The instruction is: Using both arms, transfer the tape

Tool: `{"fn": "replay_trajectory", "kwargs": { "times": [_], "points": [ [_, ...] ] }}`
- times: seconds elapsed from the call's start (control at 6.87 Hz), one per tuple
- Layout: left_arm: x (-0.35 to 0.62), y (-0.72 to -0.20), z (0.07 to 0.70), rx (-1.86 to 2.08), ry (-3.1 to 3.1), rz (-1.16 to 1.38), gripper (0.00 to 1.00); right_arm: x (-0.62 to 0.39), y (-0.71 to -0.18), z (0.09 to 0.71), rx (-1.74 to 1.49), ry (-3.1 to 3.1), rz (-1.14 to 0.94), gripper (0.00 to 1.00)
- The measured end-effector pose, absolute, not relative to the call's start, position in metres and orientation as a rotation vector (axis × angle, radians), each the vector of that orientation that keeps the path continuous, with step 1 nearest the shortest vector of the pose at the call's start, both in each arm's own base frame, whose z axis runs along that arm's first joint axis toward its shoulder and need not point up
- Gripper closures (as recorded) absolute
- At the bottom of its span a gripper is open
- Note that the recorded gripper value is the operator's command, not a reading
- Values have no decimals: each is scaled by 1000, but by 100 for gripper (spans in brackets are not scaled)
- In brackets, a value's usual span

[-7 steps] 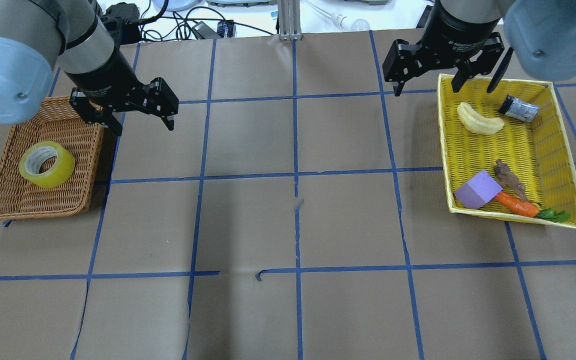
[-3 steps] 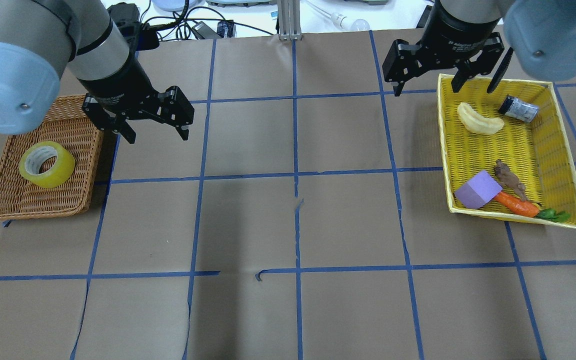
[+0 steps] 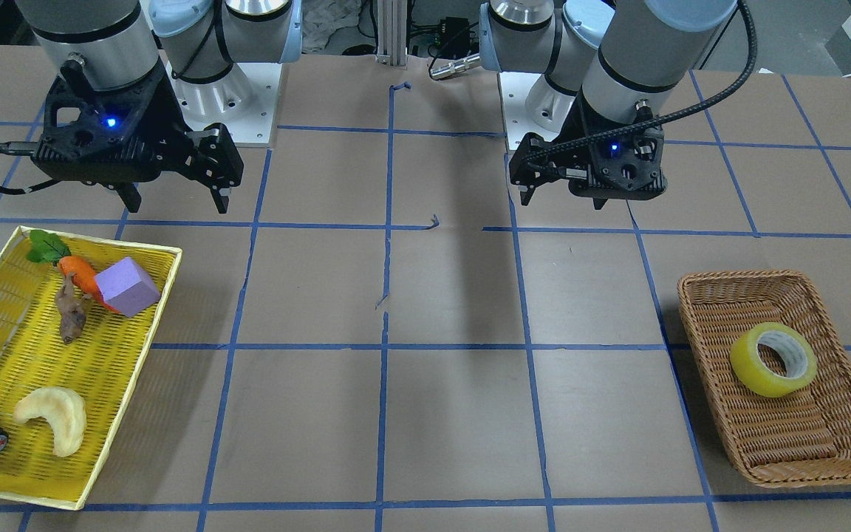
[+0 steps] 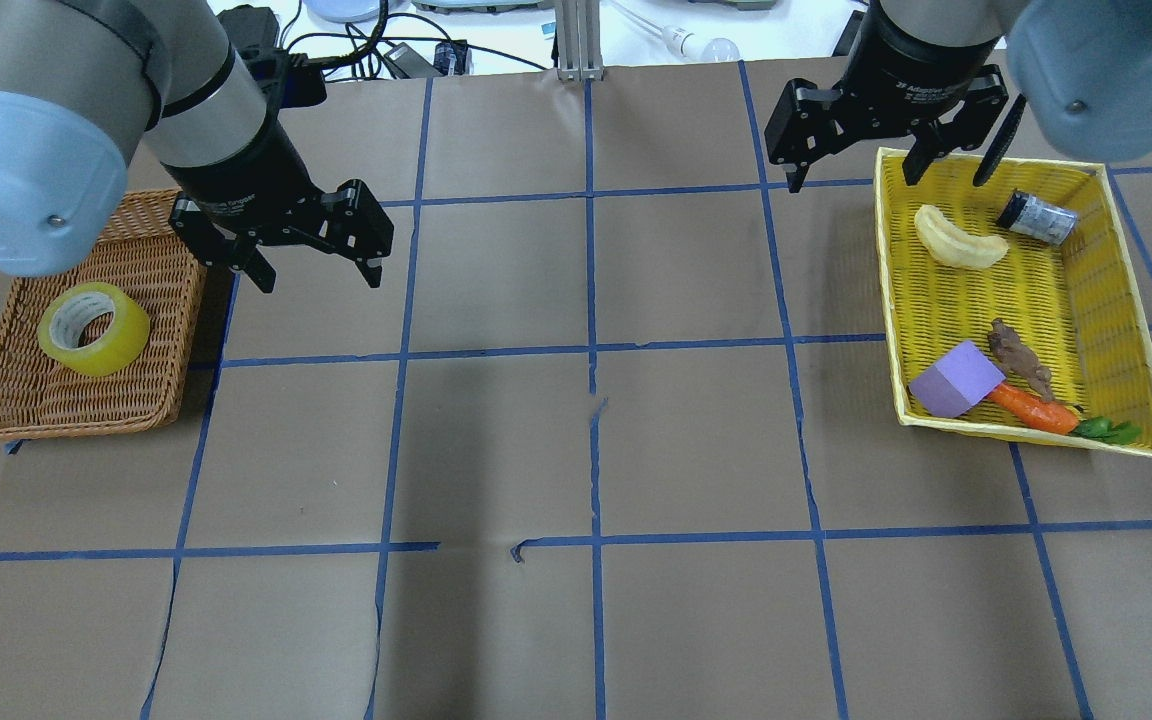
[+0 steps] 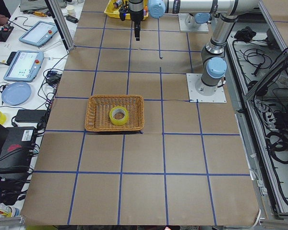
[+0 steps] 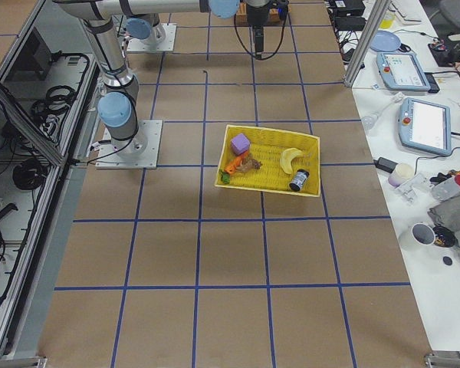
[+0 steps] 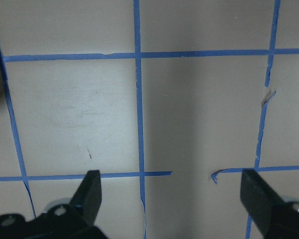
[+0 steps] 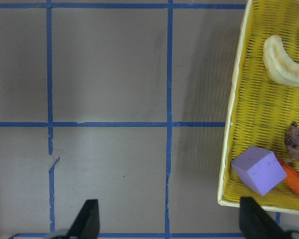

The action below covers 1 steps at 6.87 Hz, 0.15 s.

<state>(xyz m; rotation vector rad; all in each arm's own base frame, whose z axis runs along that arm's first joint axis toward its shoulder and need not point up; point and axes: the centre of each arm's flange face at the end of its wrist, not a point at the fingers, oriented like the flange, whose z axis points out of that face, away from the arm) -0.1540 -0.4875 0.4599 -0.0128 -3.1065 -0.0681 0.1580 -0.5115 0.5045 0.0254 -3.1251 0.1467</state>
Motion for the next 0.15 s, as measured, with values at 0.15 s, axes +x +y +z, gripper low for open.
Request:
{"fn": "replay_trajectory", "kwargs": {
  "times": [0.15],
  "points": [
    [-154,-487,460,-14,-3108,-69,0,158,-512,504,25,-3125,147,0]
  ]
}}
